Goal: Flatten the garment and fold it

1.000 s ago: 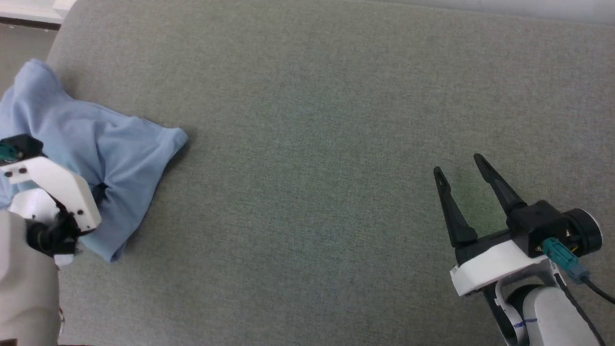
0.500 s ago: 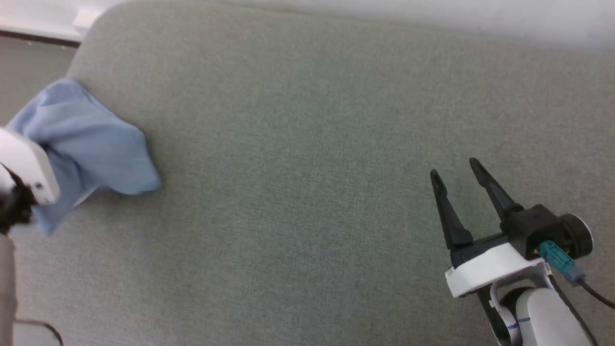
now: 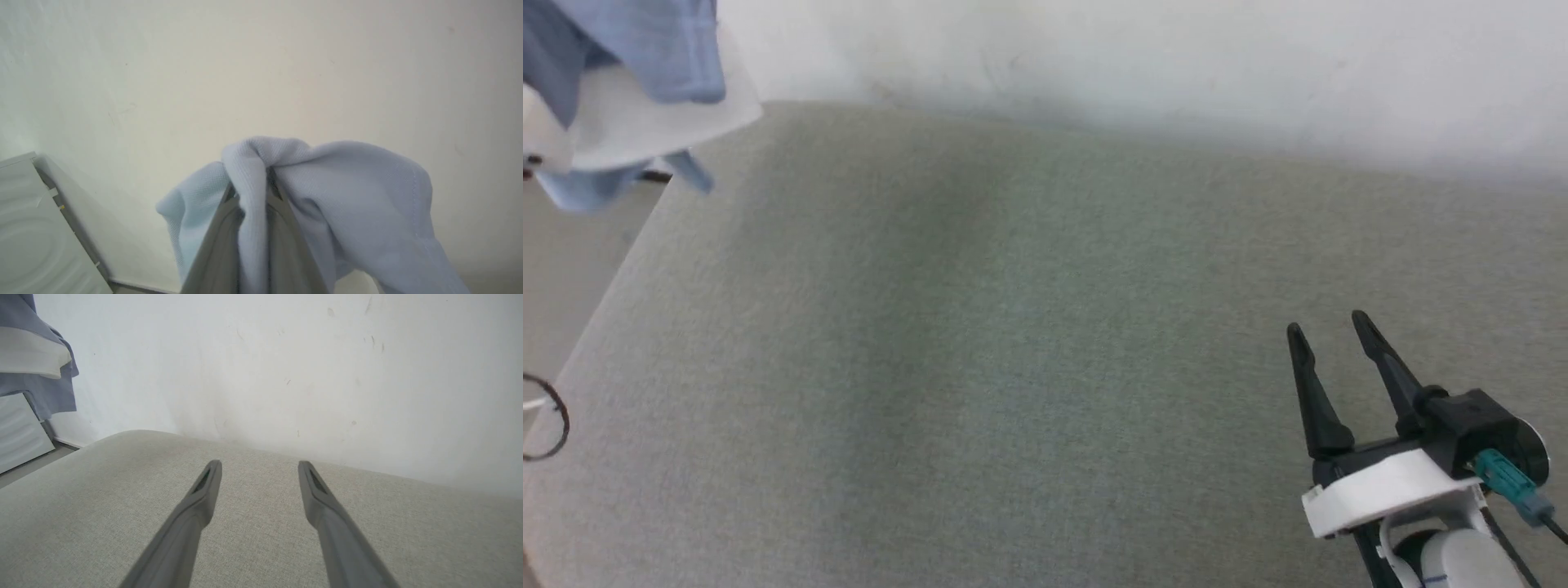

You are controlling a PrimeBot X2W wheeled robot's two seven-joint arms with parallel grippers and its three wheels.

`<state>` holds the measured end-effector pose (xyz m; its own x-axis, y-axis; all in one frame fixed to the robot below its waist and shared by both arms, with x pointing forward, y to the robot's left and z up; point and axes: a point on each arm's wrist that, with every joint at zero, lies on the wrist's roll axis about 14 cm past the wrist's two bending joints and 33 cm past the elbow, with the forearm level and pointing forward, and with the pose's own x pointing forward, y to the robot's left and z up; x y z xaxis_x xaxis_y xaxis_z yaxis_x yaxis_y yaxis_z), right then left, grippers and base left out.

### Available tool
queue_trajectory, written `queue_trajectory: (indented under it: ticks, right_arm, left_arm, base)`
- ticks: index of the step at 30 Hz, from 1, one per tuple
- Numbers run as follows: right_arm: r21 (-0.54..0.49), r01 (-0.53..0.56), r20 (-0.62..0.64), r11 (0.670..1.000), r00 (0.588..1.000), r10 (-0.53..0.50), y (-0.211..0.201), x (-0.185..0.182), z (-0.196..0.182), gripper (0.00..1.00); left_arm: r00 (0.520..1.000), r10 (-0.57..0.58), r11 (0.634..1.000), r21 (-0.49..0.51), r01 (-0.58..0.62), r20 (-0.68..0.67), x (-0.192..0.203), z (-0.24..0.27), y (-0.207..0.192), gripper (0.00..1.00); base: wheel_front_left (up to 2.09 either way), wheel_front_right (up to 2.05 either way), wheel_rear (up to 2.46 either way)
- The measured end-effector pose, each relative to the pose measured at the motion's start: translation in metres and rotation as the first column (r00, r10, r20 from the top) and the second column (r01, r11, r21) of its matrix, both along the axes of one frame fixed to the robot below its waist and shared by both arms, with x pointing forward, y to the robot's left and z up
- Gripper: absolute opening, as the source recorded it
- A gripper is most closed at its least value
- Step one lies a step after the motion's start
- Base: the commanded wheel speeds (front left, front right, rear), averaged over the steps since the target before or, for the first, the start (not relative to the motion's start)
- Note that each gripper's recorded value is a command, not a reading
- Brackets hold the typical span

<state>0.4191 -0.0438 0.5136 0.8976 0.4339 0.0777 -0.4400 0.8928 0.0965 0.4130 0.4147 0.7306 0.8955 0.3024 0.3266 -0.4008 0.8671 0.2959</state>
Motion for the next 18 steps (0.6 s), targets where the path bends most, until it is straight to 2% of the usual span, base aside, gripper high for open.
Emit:
queue_trajectory:
  ticks: [5,9,12,18]
  right_arm:
    - [0.000,0.078,0.032,0.997,0.996,-0.078,-0.029,-0.010,0.015,1.00]
    - [-0.002,0.151,0.058,0.989,0.987,-0.150,-0.055,-0.017,0.027,1.00]
    - [-0.007,0.206,0.065,0.979,0.977,-0.205,-0.075,-0.024,0.031,1.00]
    - [-0.016,0.322,0.049,0.947,0.946,-0.321,-0.117,-0.043,0.030,1.00]
  left_arm:
    - [0.973,-0.175,0.985,0.036,0.171,0.151,0.019,0.034,-0.064,0.00]
    - [0.921,-0.334,0.940,0.001,0.341,0.202,0.040,0.039,-0.130,0.00]
    - [0.855,-0.465,0.876,-0.018,0.481,0.229,0.049,0.040,-0.191,0.00]
    - [0.696,-0.684,0.685,-0.135,0.716,0.220,0.049,0.006,-0.307,0.00]
  base:
    - [0.00,0.00,0.00]
    - [0.00,0.00,0.00]
    - [0.00,0.00,0.00]
    - [0.00,0.00,0.00]
